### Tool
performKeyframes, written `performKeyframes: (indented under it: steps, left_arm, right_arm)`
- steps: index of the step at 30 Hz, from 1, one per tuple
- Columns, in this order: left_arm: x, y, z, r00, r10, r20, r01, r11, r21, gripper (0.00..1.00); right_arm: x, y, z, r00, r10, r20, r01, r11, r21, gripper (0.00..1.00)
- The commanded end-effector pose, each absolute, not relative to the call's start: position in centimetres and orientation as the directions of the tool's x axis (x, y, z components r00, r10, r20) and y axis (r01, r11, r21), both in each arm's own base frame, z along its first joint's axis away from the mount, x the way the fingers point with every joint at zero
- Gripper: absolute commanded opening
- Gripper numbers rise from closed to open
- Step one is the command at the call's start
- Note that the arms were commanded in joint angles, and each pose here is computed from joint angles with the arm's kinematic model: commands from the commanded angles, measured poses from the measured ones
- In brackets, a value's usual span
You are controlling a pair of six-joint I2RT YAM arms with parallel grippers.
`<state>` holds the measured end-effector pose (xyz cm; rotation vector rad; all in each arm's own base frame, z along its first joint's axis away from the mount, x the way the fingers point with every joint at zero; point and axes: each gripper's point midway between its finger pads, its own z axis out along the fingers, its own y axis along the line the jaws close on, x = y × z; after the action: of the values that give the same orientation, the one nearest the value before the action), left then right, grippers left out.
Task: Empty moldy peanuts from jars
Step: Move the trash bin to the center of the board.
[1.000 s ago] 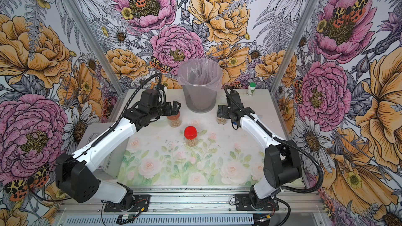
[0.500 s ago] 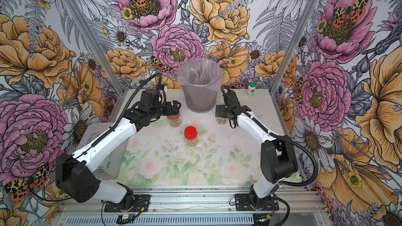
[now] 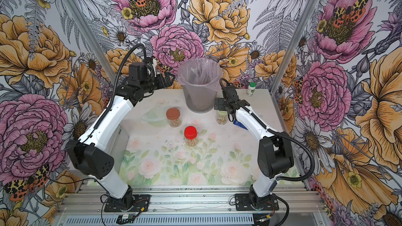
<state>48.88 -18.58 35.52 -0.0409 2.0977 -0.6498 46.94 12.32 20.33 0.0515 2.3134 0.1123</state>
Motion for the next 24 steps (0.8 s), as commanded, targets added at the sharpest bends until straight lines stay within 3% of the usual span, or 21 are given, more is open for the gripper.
performKeyframes:
  steps: [1,8,16,24]
  left_arm:
    - [50.0,-20.4,32.1,-0.714,-0.232,-0.660,0.185,0.847,-0.498,0.99]
    - [53.2,-21.5,29.9,-0.764,-0.231,-0.602,0.139,0.853,-0.503,0.97]
    - [54.9,-22.5,30.8,-0.729,-0.244,-0.640,0.152,0.853,-0.499,0.97]
    - [56.2,-22.4,28.5,-0.747,-0.254,-0.615,0.106,0.867,-0.487,0.87]
  right_arm:
    - [48.4,12.2,23.5,-0.617,0.071,-0.784,0.001,0.996,0.090,0.99]
    - [49.7,10.9,25.9,-0.576,0.110,-0.810,0.019,0.992,0.122,0.99]
    - [50.4,8.6,26.6,-0.552,0.152,-0.820,0.032,0.986,0.162,0.99]
    - [51.1,7.2,26.9,-0.539,0.164,-0.826,0.043,0.985,0.167,0.99]
